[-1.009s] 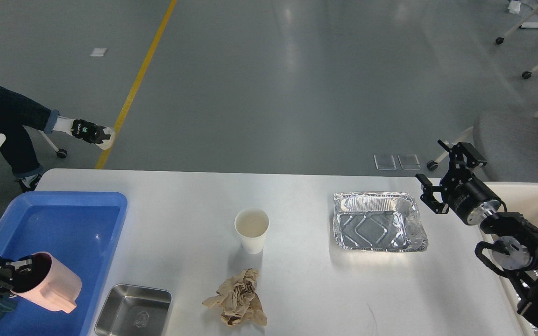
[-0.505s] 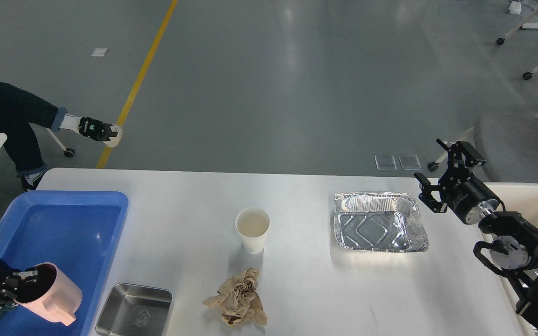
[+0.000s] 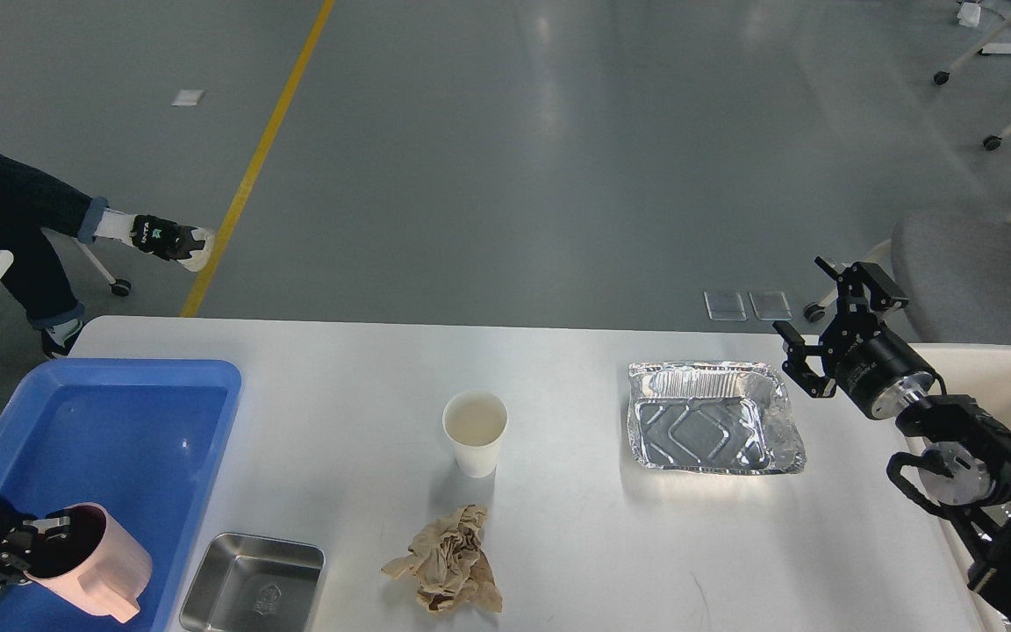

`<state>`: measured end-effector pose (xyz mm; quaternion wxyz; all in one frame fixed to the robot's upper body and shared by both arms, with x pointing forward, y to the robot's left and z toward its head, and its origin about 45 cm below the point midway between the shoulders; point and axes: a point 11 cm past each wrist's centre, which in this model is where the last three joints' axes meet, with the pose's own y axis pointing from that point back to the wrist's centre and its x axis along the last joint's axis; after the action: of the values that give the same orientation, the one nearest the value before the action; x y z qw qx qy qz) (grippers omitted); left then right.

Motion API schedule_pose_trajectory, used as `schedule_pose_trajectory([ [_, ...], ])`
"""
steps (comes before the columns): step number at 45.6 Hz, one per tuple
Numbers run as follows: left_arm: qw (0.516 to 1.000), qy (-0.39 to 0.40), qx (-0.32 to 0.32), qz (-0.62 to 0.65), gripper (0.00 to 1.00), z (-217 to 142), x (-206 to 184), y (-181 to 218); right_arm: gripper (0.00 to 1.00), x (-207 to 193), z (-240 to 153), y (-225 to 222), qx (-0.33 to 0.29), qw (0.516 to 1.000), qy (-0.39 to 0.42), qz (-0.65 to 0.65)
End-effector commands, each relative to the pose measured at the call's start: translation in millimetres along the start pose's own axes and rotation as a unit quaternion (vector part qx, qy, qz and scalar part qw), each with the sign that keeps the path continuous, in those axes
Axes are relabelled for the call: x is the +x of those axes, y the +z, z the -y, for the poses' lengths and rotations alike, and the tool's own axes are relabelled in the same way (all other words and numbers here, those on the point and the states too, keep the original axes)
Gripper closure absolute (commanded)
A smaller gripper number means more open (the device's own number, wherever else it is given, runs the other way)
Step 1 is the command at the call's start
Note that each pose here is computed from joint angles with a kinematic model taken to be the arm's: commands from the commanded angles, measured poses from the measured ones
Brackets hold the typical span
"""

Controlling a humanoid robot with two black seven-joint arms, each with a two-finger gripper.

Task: Tidy desktop
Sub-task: 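Lower the pink cup into the blue bin and open the left gripper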

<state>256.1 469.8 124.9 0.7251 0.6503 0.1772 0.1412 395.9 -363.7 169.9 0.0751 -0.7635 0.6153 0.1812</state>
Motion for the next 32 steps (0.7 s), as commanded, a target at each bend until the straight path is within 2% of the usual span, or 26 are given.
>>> schedule_pose_trajectory([
  [1,1.0,-0.002,-0.002,-0.001,0.82,1,-1,0,0.0,-1,0,0,0.001,1.0,-0.001,0.0],
  [4,1.0,-0.003,-0.004,-0.002,0.74,1,-1,1,0.0,-3,0,-3,0.003,1.0,-0.006,-0.002],
  [7,1.0,-0.004,-0.005,-0.005,0.56,2,-2,0,0.0,-1,-2,-3,0.002,1.0,-0.005,-0.004],
  [11,1.0,-0.005,-0.007,-0.006,0.43,3,-3,0,0.0,-1,-3,-2,0.0,1.0,-0.004,-0.003],
  [13,1.0,-0.003,-0.009,-0.007,0.31,2,-2,0,0.0,0,-3,-3,0.0,1.0,-0.003,-0.005],
  [16,1.0,0.002,-0.011,-0.009,0.01,-1,1,0,0.0,0,-4,-3,0.001,1.0,-0.004,-0.005],
  [27,0.996,0.036,-0.064,-0.056,0.01,-34,19,2,0.0,-2,-4,-4,0.002,1.0,-0.006,-0.006],
  [32,0.994,0.035,-0.079,-0.067,0.01,-37,20,6,0.0,-3,-4,-5,0.002,1.0,-0.008,-0.007],
])
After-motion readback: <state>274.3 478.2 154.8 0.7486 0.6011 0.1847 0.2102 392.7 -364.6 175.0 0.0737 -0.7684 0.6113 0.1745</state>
